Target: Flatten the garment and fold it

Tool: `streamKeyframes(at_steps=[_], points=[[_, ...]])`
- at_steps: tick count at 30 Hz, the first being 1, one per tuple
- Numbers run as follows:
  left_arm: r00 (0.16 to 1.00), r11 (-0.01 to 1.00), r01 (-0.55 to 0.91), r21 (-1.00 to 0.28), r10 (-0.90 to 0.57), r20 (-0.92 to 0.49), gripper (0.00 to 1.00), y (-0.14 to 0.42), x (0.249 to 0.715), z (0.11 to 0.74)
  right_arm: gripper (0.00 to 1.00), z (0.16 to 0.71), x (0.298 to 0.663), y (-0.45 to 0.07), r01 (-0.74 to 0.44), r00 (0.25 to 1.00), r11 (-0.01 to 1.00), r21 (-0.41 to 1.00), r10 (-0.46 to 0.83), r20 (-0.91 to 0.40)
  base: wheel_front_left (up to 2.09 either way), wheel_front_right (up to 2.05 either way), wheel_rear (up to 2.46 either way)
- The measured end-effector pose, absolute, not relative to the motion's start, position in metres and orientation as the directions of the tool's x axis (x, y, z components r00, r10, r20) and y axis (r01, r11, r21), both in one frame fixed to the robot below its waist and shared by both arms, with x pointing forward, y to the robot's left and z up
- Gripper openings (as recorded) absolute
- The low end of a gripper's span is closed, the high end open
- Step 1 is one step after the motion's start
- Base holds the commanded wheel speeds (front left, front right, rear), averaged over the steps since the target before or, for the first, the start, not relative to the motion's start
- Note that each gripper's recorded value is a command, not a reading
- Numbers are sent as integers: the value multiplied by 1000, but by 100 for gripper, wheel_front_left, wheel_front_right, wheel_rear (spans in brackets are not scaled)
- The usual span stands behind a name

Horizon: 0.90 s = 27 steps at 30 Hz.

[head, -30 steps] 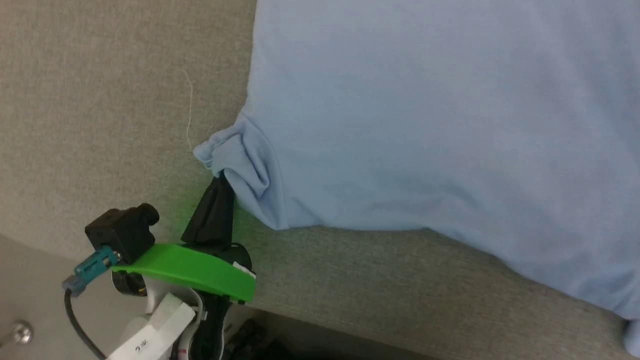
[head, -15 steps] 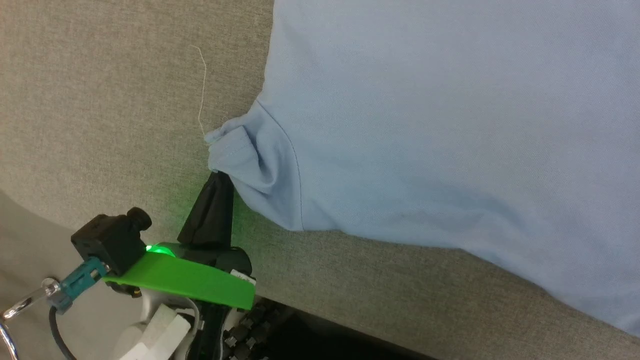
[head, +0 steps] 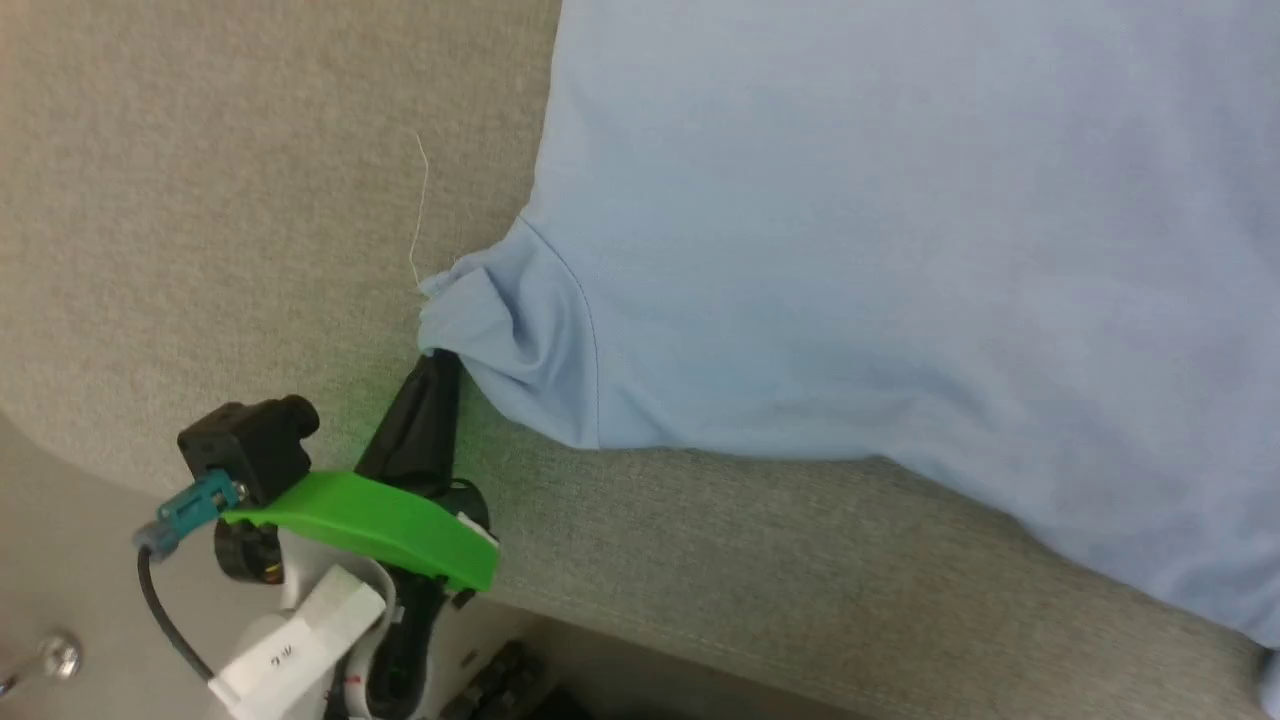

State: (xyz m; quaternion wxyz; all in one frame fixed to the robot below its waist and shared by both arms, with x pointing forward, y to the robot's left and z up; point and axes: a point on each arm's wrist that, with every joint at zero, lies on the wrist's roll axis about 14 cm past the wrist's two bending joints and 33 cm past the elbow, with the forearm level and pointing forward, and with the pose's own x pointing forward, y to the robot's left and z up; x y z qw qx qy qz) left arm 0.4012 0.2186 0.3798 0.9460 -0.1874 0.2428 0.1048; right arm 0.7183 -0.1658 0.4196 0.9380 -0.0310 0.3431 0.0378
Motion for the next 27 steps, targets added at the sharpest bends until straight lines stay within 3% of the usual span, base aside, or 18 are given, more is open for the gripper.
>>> streamKeyframes(at_steps=[5,11,18,27], points=[[862,923,-267,-275,101,-497,0,225,397,391,0,452,695,-184,-92,777,994,-54,38,-628,0,0,0],[881,933,-222,-283,67,-468,0,216,395,409,0,459,630,-205,-110,741,992,-62,41,-670,0,0,0],[898,936,-146,-322,-12,-441,0,191,387,427,0,460,508,-242,-94,687,994,-53,26,-726,0,0,0],[925,930,-45,-366,-99,-366,0,160,387,454,0,400,357,-236,77,574,984,158,86,-814,0,0,0]])
